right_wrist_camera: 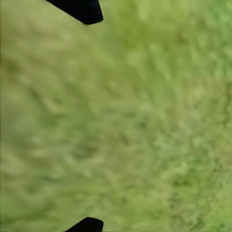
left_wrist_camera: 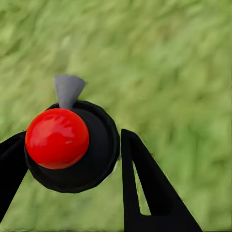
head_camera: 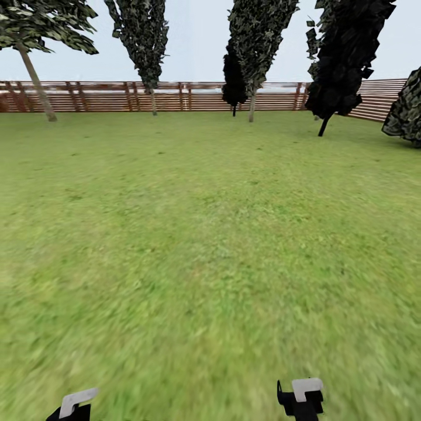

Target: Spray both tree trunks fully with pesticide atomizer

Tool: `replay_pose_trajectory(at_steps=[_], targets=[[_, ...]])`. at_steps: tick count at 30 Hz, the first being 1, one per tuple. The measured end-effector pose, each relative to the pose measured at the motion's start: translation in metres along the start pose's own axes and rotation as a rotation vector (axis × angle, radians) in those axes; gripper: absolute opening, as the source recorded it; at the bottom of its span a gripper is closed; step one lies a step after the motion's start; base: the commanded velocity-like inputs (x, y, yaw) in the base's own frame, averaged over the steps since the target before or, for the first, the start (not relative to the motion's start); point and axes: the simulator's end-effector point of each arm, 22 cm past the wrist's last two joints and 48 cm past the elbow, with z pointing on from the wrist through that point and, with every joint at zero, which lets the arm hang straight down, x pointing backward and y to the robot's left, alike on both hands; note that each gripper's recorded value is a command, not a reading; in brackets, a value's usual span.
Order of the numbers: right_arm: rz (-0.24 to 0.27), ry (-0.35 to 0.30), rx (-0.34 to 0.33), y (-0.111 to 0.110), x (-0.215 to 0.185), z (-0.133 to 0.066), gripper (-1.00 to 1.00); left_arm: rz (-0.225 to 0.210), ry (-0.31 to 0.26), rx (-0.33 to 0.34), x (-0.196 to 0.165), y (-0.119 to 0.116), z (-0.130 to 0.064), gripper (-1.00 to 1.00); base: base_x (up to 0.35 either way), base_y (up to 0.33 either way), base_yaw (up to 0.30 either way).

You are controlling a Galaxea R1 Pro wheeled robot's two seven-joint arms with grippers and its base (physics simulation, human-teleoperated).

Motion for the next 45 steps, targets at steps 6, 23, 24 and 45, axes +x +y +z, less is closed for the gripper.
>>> replay_pose_trajectory(at_steps=[6, 23, 24, 45], targets=[[0.000, 0.000, 0.000, 0.0001, 0.0001, 0.0000, 1.00, -0.030, 0.002, -0.018, 0.0004, 0.0067, 0.0002, -1.00, 0.000, 0.000, 0.282], [0.000, 0.000, 0.000, 0.0001, 0.0000, 0.0000, 1.00, -0.051, 0.006, -0.024, 0.0025, 0.0056, -0.0005, -1.00, 0.000, 0.061, 0.282], [-0.001, 0.001, 0.000, 0.0001, 0.0003, -0.0001, 1.00, -0.050, 0.006, -0.023, 0.0025, 0.0054, -0.0005, -1.00, 0.000, 0.040, 0.282], [-0.001, 0.001, -0.001, 0.0003, 0.0006, -0.0002, 1.00, -0.053, 0.007, -0.024, 0.0027, 0.0056, -0.0005, -1.00, 0.003, 0.002, 0.282]])
